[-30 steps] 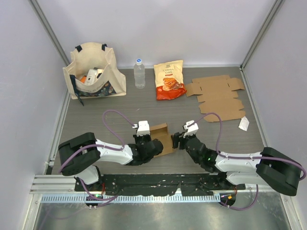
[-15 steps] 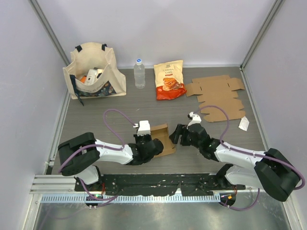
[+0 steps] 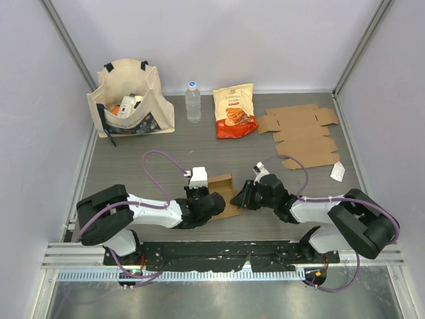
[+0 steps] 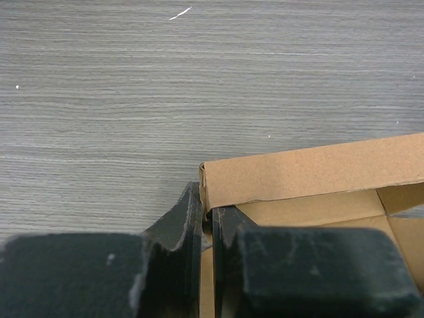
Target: Fold the paper box
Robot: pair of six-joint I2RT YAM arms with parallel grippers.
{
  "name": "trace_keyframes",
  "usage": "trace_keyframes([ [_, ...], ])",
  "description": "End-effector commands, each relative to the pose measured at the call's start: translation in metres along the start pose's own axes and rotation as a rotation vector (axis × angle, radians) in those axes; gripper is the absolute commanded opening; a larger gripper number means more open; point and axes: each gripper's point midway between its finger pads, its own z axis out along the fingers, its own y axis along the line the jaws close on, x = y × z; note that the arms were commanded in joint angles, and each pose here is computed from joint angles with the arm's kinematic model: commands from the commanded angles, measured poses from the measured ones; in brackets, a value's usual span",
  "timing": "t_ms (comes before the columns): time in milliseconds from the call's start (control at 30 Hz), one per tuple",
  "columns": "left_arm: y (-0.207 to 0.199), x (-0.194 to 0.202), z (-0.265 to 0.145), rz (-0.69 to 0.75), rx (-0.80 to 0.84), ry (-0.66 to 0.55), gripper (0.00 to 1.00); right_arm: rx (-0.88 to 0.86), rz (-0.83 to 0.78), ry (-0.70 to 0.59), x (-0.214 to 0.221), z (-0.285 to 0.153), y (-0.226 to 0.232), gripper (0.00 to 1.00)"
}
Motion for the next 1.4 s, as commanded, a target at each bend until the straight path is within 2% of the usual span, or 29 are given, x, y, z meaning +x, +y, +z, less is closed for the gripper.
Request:
trace_keyframes([
  [0, -0.003, -0.010, -0.010, 0.009, 0.035, 0.033, 0.19, -0.041, 0.179, -0.012, -0.011, 0.000, 0.012, 0.17],
  [33, 0.008, -0.013, -0.015, 0.041, 0.023, 0.053, 0.32, -0.023, 0.202, -0.011, -0.014, -0.001, 0.012, 0.13],
  [67, 0.009, -0.016, -0.020, 0.035, 0.037, 0.074, 0.57, -0.037, 0.202, -0.022, -0.026, -0.001, 0.024, 0.09],
  [100, 0.021, -0.016, -0.027, 0.062, 0.022, 0.108, 0.66, 0.017, 0.228, 0.015, -0.020, -0.003, 0.017, 0.01],
  [133, 0.022, -0.035, -0.038, 0.010, 0.063, 0.100, 0.74, 0.044, 0.240, 0.025, -0.021, -0.004, 0.016, 0.01],
  [167, 0.021, -0.035, -0.046, 0.007, 0.116, 0.141, 0.84, 0.045, 0.242, 0.017, -0.032, -0.005, 0.024, 0.01],
  [233, 0.029, -0.044, -0.061, 0.037, 0.183, 0.171, 0.86, 0.095, 0.288, 0.051, -0.031, -0.010, 0.017, 0.01],
  [267, 0.029, -0.060, -0.074, -0.006, 0.261, 0.154, 0.84, 0.089, 0.308, 0.065, -0.032, -0.012, 0.020, 0.01],
  [300, 0.008, -0.064, -0.092, -0.015, 0.436, 0.187, 0.80, 0.099, 0.359, 0.081, -0.031, -0.012, 0.018, 0.01],
  [333, 0.003, -0.070, -0.103, 0.045, 0.540, 0.174, 0.79, 0.097, 0.396, 0.078, -0.036, -0.013, 0.017, 0.01],
  [367, -0.003, -0.083, -0.118, 0.043, 0.643, 0.147, 0.79, 0.088, 0.422, 0.092, -0.037, -0.013, 0.019, 0.01],
  [400, -0.015, -0.080, -0.136, 0.085, 0.768, 0.189, 0.79, 0.072, 0.451, 0.130, -0.034, -0.014, 0.022, 0.01],
  [433, -0.017, -0.079, -0.141, 0.162, 0.801, 0.199, 0.79, 0.068, 0.498, 0.144, -0.035, -0.014, 0.023, 0.01],
  [500, -0.032, -0.070, -0.150, 0.301, 0.834, 0.284, 0.80, 0.038, 0.540, 0.207, -0.031, -0.014, 0.031, 0.01],
  [567, -0.050, -0.059, -0.147, 0.484, 0.811, 0.338, 0.85, 0.026, 0.572, 0.234, -0.033, -0.015, 0.036, 0.01],
  [600, -0.046, -0.048, -0.143, 0.583, 0.770, 0.371, 0.85, 0.025, 0.582, 0.260, -0.030, -0.015, 0.037, 0.01],
  [667, -0.059, -0.044, -0.142, 0.756, 0.765, 0.310, 0.85, 0.024, 0.590, 0.279, -0.030, -0.015, 0.038, 0.01],
  [700, -0.065, -0.028, -0.137, 0.851, 0.752, 0.316, 0.86, 0.018, 0.591, 0.283, -0.031, -0.015, 0.040, 0.01],
  [767, -0.071, -0.025, -0.131, 0.991, 0.718, 0.235, 0.87, 0.015, 0.603, 0.300, -0.030, -0.015, 0.041, 0.01],
  [867, -0.073, -0.016, -0.112, 1.115, 0.618, 0.208, 0.87, 0.027, 0.639, 0.325, -0.025, -0.017, 0.040, 0.01],
  [933, -0.070, -0.004, -0.100, 1.174, 0.550, 0.220, 0.87, 0.014, 0.658, 0.337, -0.023, -0.019, 0.043, 0.01],
  [1033, -0.067, 0.002, -0.090, 1.188, 0.469, 0.203, 0.82, 0.004, 0.671, 0.333, -0.023, -0.024, 0.047, 0.01],
  [1133, -0.064, -0.009, -0.081, 1.149, 0.360, 0.153, 0.61, 0.007, 0.635, 0.309, -0.028, -0.028, 0.048, 0.01],
  [1167, -0.065, -0.011, -0.080, 1.147, 0.345, 0.146, 0.48, 0.003, 0.633, 0.305, -0.029, -0.028, 0.049, 0.02],
  [1200, -0.065, -0.013, -0.079, 1.148, 0.336, 0.138, 0.43, -0.008, 0.617, 0.299, -0.031, -0.030, 0.051, 0.06],
  [1233, -0.068, -0.017, -0.080, 1.119, 0.330, 0.133, 0.37, -0.022, 0.598, 0.282, -0.037, -0.030, 0.051, 0.13],
  [1267, -0.067, -0.019, -0.082, 1.112, 0.333, 0.138, 0.27, -0.037, 0.559, 0.263, -0.046, -0.030, 0.052, 0.34],
  [1333, -0.070, -0.023, -0.087, 1.054, 0.356, 0.153, 0.24, -0.046, 0.460, 0.167, -0.075, -0.037, 0.038, 0.58],
  [1367, -0.069, -0.028, -0.090, 1.020, 0.368, 0.161, 0.22, -0.063, 0.402, 0.104, -0.096, -0.043, 0.038, 0.76],
])
